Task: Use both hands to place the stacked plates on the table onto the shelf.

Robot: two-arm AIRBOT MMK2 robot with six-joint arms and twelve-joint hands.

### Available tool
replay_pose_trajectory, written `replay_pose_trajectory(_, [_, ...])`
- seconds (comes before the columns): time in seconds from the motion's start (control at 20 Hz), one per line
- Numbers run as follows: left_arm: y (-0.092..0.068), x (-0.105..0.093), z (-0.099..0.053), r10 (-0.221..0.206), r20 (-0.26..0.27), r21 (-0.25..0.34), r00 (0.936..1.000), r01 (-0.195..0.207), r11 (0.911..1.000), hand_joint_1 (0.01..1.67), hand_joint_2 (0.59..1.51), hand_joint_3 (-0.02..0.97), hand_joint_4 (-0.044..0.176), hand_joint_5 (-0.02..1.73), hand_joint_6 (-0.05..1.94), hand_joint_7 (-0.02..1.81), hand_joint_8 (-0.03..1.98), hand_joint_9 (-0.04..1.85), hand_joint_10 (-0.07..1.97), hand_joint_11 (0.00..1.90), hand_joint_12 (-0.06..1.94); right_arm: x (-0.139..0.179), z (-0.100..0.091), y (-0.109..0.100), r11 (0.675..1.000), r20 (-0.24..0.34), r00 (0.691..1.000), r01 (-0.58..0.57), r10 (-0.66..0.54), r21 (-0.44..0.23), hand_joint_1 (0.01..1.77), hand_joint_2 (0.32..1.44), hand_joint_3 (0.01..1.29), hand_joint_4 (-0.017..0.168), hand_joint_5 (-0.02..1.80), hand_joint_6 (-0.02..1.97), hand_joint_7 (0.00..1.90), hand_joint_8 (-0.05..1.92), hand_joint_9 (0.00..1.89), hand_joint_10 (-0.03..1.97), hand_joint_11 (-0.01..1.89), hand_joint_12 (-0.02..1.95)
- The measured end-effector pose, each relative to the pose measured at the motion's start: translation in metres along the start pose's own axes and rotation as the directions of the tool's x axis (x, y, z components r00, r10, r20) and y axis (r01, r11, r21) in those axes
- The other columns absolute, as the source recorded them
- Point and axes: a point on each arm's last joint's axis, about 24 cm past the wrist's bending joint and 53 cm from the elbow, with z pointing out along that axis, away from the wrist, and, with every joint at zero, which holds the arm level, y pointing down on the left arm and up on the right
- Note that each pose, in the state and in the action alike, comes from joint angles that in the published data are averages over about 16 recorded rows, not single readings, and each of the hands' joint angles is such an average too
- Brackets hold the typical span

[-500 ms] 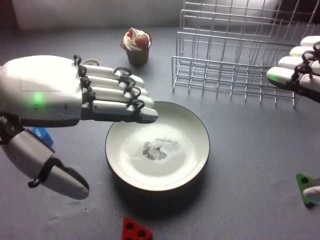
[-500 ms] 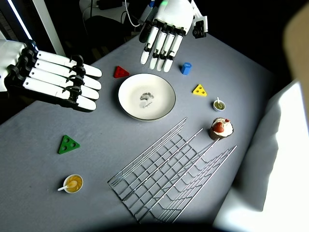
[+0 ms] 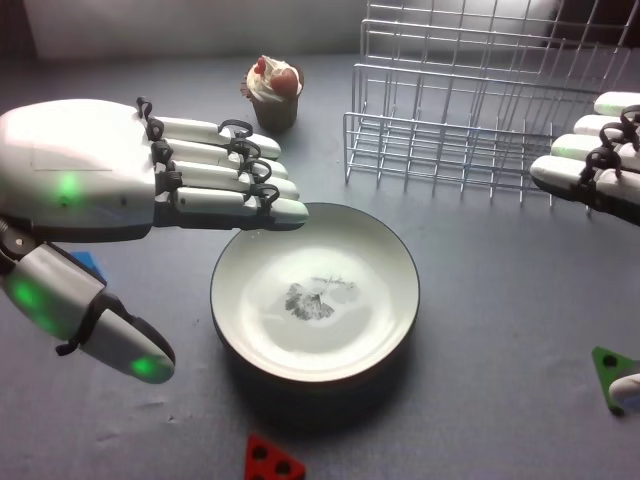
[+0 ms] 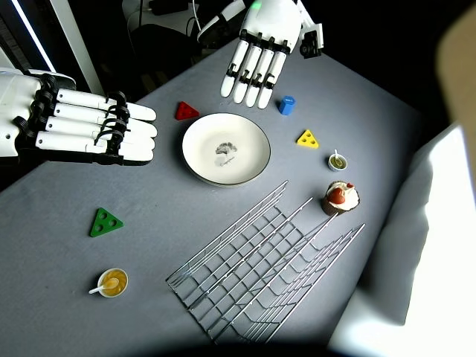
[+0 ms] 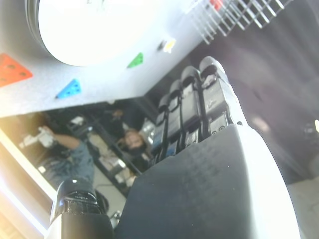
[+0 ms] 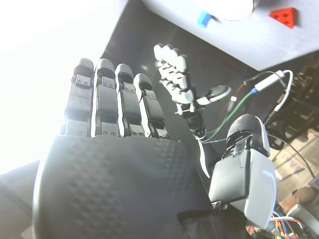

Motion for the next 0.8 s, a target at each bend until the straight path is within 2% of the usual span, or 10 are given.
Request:
replay_pose_trajectory(0.2, [-0.001, -0.005, -0.003, 0.009, 0.019, 0.015, 0.9998, -0.009, 0.9998, 0.02, 0.957, 0.004, -0.003, 0.07, 0.01, 0.13, 0.00, 0.13, 0.01, 0.08, 0.06, 0.003, -0.001, 0.002, 1.000, -0.019, 1.000, 0.005, -0.005, -0.019, 0.02, 0.94, 0.02, 0.004, 0.08, 0.02, 0.11, 0.01, 0.12, 0.00, 0.10, 0.03])
replay_pose_trajectory(0.45, [-0.007, -0.006, -0.008, 0.024, 0.018, 0.054, 0.9995, -0.025, 0.9982, 0.02, 0.948, 0.004, -0.002, 0.07, 0.01, 0.14, 0.00, 0.13, 0.01, 0.09, 0.05, 0.008, -0.001, 0.007, 0.998, -0.045, 0.998, 0.031, -0.033, -0.052, 0.02, 0.95, 0.01, 0.004, 0.08, 0.02, 0.11, 0.01, 0.13, 0.00, 0.11, 0.03])
replay_pose_trajectory(0.8, [-0.021, -0.003, -0.017, 0.064, 0.003, 0.133, 0.9979, -0.064, 0.9891, 0.02, 0.943, 0.004, -0.002, 0.09, 0.01, 0.15, 0.01, 0.14, 0.01, 0.11, 0.04, 0.015, 0.000, 0.012, 0.993, -0.068, 0.994, 0.077, -0.083, -0.088, 0.02, 0.96, 0.01, 0.004, 0.09, 0.02, 0.13, 0.01, 0.15, 0.00, 0.12, 0.03])
